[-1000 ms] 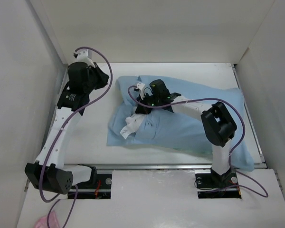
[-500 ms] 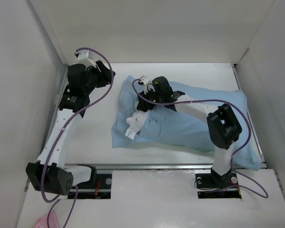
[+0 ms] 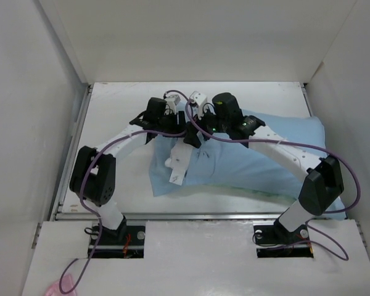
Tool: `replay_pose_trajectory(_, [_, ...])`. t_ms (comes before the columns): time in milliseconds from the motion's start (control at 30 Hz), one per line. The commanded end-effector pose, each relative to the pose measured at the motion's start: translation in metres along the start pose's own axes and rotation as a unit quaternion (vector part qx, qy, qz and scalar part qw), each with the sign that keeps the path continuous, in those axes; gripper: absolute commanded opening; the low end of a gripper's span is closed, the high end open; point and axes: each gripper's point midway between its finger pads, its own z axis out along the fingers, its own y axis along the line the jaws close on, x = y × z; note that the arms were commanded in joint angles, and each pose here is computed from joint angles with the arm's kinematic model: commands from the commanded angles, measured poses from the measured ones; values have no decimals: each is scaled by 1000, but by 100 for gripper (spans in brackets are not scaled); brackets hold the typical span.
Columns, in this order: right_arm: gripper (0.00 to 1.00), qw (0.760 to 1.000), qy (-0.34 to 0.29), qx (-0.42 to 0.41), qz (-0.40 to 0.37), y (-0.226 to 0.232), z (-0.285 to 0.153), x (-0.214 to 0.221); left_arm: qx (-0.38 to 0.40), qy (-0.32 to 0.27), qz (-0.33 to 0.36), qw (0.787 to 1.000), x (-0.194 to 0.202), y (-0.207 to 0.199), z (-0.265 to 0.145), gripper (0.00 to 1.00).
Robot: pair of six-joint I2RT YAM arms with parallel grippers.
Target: Put the pillow into the pillowcase
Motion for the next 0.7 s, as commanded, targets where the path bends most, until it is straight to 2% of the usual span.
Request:
replay_pose_trajectory(0, [93, 1000, 20, 2, 2, 1, -6, 9, -14, -32, 23, 999, -37, -4, 12, 52])
replay_pose_trajectory(33, [93, 1000, 20, 2, 2, 1, -6, 9, -44, -42, 22, 998, -44, 6, 15, 46])
replay_pose_trajectory(67, [93, 1000, 24, 2, 3, 0, -3, 12, -58, -38, 12, 997, -41, 13, 18, 44])
replay_pose_trajectory(200, [91, 999, 28, 25, 3, -10, 0, 7, -76, -38, 10, 996, -38, 18, 13, 42])
replay_pose_trajectory(267, [91, 999, 34, 32, 5, -15, 5, 8, -71, -36, 5, 997, -31, 16, 5, 48])
replay_pose_trajectory(300, [91, 999, 28, 32, 3, -15, 4, 2, -70, -52, 9, 996, -37, 11, -7, 55])
replay_pose_trajectory(400, [91, 999, 14, 34, -2, -18, 8, -12, -65, -77, 13, 995, -43, 6, -27, 60])
replay_pose_trajectory(500, [91, 999, 4, 35, -6, -18, 7, -25, -72, -101, 1, 992, -47, 20, -37, 67])
replay_pose_trajectory(600, [91, 999, 13, 40, -3, -24, 15, -25, -74, -113, -10, 991, -63, 29, -35, 69])
replay_pose_trajectory(667, [91, 999, 7, 46, -5, -27, 15, -32, -77, -90, -3, 993, -61, 37, -16, 67])
